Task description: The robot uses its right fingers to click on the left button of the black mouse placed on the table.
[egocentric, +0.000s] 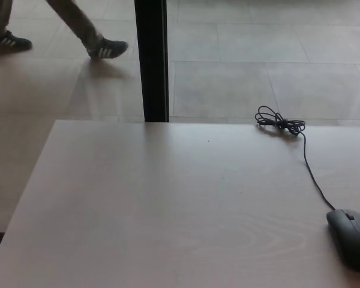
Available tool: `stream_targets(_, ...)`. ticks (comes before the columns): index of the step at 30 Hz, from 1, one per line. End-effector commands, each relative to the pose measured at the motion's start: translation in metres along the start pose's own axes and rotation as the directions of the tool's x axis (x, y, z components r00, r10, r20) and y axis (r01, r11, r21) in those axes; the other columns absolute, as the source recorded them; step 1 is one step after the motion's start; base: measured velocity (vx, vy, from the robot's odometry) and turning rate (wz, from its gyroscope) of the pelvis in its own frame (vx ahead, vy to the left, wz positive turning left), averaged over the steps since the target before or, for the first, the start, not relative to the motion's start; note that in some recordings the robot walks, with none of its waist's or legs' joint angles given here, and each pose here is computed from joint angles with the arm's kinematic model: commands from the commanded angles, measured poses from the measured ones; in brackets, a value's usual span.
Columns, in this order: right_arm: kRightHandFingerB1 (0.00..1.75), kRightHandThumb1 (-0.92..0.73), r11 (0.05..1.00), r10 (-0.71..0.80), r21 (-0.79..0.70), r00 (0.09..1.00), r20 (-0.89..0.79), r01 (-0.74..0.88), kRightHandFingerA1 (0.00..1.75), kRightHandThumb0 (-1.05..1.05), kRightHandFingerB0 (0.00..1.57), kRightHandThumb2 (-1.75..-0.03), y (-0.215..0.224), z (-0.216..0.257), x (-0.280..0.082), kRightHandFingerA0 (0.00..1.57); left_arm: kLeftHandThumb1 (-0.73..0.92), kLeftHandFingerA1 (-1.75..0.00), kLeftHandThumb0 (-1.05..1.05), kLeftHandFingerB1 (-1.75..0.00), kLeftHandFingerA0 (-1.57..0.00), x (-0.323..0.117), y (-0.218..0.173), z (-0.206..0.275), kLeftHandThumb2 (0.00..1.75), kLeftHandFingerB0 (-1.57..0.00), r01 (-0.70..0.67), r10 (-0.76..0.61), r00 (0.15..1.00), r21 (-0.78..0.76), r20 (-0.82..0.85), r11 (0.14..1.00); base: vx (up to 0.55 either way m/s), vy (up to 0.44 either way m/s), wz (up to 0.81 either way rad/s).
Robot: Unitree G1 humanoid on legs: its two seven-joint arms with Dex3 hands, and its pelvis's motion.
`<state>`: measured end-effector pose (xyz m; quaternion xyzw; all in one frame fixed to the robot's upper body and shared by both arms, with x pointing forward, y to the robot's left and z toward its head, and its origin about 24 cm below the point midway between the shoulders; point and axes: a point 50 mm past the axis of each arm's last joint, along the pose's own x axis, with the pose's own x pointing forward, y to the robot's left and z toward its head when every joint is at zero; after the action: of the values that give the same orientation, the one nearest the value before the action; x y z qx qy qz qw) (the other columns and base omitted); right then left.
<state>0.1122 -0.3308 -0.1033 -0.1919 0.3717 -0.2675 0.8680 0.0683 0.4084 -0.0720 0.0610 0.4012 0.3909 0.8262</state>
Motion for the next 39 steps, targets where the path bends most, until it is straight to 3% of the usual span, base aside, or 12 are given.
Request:
stream_targets(1, 0.35, -0.58, 0.935, -0.328, 0.187, 0.935, 0.135, 0.301, 0.45, -0.32, 0.46, -0.57, -0.047, 0.018, 0.004, 0.72, 0.38, -1.49, -0.52, -0.61, -1.03, 0.002, 0.032, 0.015, 0.67, -0.75, -0.165, 0.184, 0.982, -0.289, 0.040, 0.943, 0.00, 0.000, 0.00)
stream_targets(8, 0.36, -0.59, 0.864, -0.462, 0.281, 0.879, 0.116, 0.417, 0.48, -0.28, 0.46, -0.58, -0.089, 0.023, 0.006, 0.80, 0.45, -1.64, -0.41, -0.55, -1.00, 0.000, 0.029, 0.007, 0.57, -0.76, -0.174, 0.190, 0.981, -0.297, 0.026, 0.939, 0.00, 0.000, 0.00)
stream_targets(9, 0.36, -0.59, 0.852, -0.479, 0.294, 0.872, 0.102, 0.433, 0.50, -0.28, 0.46, -0.59, -0.096, 0.025, 0.008, 0.85, 0.36, -1.26, -0.50, -0.62, -1.04, 0.000, 0.029, 0.007, 0.72, -0.70, -0.170, 0.187, 0.982, -0.296, 0.028, 0.940, 0.00, 0.000, 0.00)
stream_targets(11, 0.43, -0.50, 0.803, -0.530, 0.365, 0.845, 0.073, 0.472, 1.05, -0.34, 0.39, -0.70, -0.114, 0.037, 0.012, 0.94, 0.45, -1.06, -0.48, -0.53, -1.01, 0.000, 0.030, 0.007, 0.54, -0.82, -0.172, 0.190, 0.981, -0.287, 0.036, 0.942, 0.00, 0.000, 0.00)
stream_targets(14, 0.36, -0.58, 0.761, -0.569, 0.438, 0.817, 0.095, 0.479, 1.22, -0.27, 0.44, -0.57, -0.129, 0.054, 0.014, 0.91, 0.45, -1.15, -0.49, -0.53, -1.04, 0.000, 0.030, 0.007, 0.54, -0.82, -0.175, 0.195, 0.980, -0.290, 0.040, 0.941, 0.00, 0.000, 0.00)
stream_targets(15, 0.36, -0.59, 0.736, -0.593, 0.484, 0.796, 0.123, 0.474, 0.72, -0.31, 0.45, -0.59, -0.140, 0.076, 0.018, 0.96, 0.45, -1.10, -0.49, -0.52, -1.08, 0.000, 0.031, 0.007, 0.54, -0.79, -0.182, 0.200, 0.979, -0.305, 0.029, 0.935, 0.00, 0.000, 0.00)
stream_targets(18, 0.35, -0.59, 0.708, -0.627, 0.572, 0.742, 0.239, 0.414, 0.48, -0.23, 0.45, -0.57, -0.155, 0.130, 0.020, 0.84, 0.43, -0.73, -0.50, -0.52, -0.96, 0.000, 0.031, 0.007, 0.56, -0.76, -0.164, 0.185, 0.982, -0.309, 0.038, 0.937, 0.00, 0.000, 0.00)
stream_targets(26, 0.36, -0.57, 0.769, -0.635, 0.559, 0.476, 0.609, 0.311, 0.46, -0.39, 0.49, -0.58, -0.149, 0.270, -0.028, 0.76, 0.45, -0.79, -0.47, -0.54, -1.02, 0.000, 0.030, 0.007, 0.54, -0.81, -0.168, 0.190, 0.981, -0.332, 0.037, 0.928, 0.00, 0.000, 0.00)
stream_targets(27, 0.36, -0.58, 0.779, -0.622, 0.555, 0.461, 0.632, 0.291, 0.44, -0.35, 0.50, -0.57, -0.145, 0.280, -0.034, 0.68, 0.37, -0.91, -0.51, -0.66, -1.04, 0.000, 0.031, 0.008, 0.83, -0.78, -0.168, 0.190, 0.981, -0.333, 0.035, 0.928, 0.00, 0.000, 0.00)
stream_targets(31, 0.36, -0.61, 0.879, -0.466, 0.370, 0.373, 0.803, 0.302, 0.48, -0.34, 0.46, -0.58, -0.126, 0.316, -0.057, 0.62, 0.44, -1.22, -0.50, -0.53, -1.02, 0.000, 0.032, 0.008, 0.55, -0.80, -0.179, 0.199, 0.979, -0.316, 0.034, 0.932, 0.00, 0.000, 0.00)
stream_targets(33, 0.35, -0.62, 0.910, -0.372, 0.261, 0.356, 0.857, 0.322, 0.48, -0.40, 0.43, -0.58, -0.119, 0.324, -0.065, 0.57, 0.43, -0.82, -0.49, -0.53, -0.98, 0.000, 0.032, 0.009, 0.56, -0.78, -0.171, 0.193, 0.980, -0.319, 0.040, 0.932, 0.00, 0.000, 0.00)
stream_targets(39, 0.32, -0.63, 0.940, -0.067, -0.050, 0.327, 0.943, 0.337, 0.45, -0.45, 0.34, -0.59, -0.080, 0.329, -0.077, 0.50, 0.44, -0.84, -0.47, -0.54, -0.95, 0.001, 0.033, 0.011, 0.56, -0.78, -0.170, 0.194, 0.980, -0.326, 0.042, 0.930, 0.00, 0.000, 0.00)
